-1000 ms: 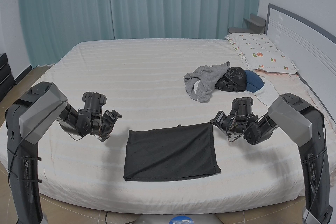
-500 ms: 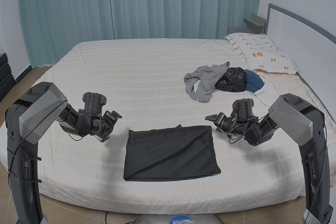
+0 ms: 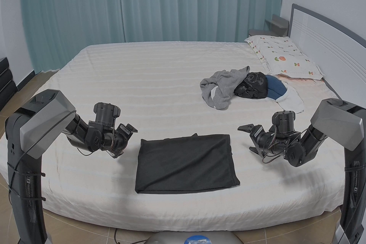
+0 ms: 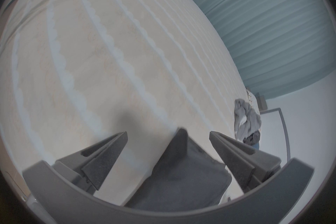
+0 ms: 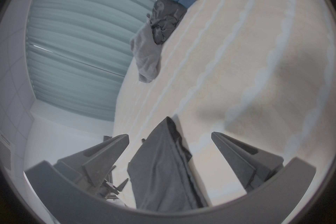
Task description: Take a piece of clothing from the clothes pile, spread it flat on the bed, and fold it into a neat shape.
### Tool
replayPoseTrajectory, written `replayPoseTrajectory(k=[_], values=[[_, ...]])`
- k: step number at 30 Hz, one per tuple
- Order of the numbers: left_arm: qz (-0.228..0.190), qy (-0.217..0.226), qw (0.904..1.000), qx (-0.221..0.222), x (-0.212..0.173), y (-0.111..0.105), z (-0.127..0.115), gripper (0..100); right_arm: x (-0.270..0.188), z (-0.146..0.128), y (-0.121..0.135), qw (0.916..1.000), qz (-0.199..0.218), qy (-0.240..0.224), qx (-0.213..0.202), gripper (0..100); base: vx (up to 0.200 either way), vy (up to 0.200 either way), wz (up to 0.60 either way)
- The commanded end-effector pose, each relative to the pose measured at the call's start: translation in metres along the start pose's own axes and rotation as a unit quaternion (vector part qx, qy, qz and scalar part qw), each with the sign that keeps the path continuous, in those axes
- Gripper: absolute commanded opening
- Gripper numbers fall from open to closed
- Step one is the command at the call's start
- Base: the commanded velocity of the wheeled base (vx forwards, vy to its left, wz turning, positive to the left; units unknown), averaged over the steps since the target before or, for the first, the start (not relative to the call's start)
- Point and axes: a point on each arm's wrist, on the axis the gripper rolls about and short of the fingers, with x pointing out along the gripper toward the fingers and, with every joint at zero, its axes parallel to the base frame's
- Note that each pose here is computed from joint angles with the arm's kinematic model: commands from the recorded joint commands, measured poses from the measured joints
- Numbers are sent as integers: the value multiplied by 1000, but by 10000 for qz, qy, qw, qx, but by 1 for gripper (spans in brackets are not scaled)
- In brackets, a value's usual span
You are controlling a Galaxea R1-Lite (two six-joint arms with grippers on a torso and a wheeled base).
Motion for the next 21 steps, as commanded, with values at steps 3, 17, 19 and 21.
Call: replayPoseTrajectory(k=[3, 17, 19, 21], values=[[-33, 360, 9978, 547, -3, -1, -24, 100, -15, -2, -9, 9999, 40, -24, 148, 100, 0, 0, 0], [-327, 637, 9840, 1629, -3, 17, -54, 100, -10, -2, -24, 9995, -123, 2, 289, 100, 0, 0, 0], [-402, 595, 9819, 1754, -3, 20, -55, 100, -10, -2, -24, 9995, -116, 15, 290, 100, 0, 0, 0], [-479, 547, 9800, 1854, -4, 22, -57, 100, -10, -2, -24, 9995, -116, 15, 297, 100, 0, 0, 0]])
